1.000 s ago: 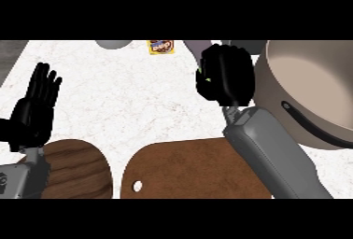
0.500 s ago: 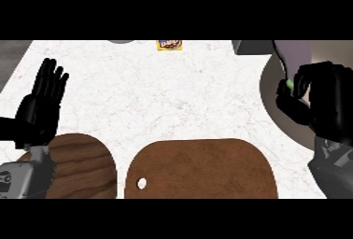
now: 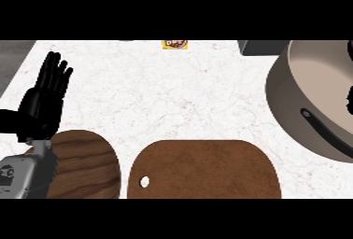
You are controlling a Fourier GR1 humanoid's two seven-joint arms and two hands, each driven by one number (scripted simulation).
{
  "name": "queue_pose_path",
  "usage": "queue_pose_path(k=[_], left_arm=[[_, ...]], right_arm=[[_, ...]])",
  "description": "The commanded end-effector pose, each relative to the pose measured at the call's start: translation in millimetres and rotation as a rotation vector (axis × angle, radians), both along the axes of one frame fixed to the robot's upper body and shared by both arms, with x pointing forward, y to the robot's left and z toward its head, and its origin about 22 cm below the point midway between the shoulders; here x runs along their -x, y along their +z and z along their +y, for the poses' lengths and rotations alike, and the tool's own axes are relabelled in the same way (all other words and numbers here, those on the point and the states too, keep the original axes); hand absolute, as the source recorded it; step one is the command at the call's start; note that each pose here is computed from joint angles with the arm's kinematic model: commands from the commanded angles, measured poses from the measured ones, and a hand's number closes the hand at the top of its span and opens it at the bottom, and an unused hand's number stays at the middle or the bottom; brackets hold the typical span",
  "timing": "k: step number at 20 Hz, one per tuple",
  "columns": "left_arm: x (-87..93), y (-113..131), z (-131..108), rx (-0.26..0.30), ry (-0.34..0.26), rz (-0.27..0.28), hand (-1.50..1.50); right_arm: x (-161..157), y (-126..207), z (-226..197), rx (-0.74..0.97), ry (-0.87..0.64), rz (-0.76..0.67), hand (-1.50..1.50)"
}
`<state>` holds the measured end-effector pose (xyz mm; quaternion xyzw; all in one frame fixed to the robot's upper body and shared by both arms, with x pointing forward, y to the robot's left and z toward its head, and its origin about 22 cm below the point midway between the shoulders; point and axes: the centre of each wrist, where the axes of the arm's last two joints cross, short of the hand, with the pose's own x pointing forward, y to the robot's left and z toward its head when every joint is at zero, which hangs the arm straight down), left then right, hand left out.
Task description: Pick the eggplant from the cutting board and place it in the pot
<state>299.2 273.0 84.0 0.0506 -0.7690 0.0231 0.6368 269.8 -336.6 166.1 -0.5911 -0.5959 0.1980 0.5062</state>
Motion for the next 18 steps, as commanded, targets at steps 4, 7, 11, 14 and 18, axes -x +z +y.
queue_pose_path(k=[4, 7, 11, 14, 18], left_arm=[[-8.9, -2, -15, 0.000, -0.006, 0.000, 0.00], [3.4, 12, -27, -0.002, -0.020, -0.004, 0.00], [-7.7, -8, -2, 0.000, -0.021, -0.009, 0.00], [-3.1, 17, -2, 0.007, -0.052, -0.002, 0.00], [-1.5, 6, -4, -0.003, -0.035, -0.015, 0.00]], right_arm=[[-11, -39, -81, -0.006, 0.013, 0.015, 1.50], [-40, -25, -91, -0.010, 0.002, 0.034, 1.50], [-59, -68, -94, 0.007, 0.005, 0.049, 1.50], [-49, -76, -113, 0.018, -0.022, 0.181, 1.50], [-52, -86, -111, -0.267, 0.001, 0.259, -1.50]])
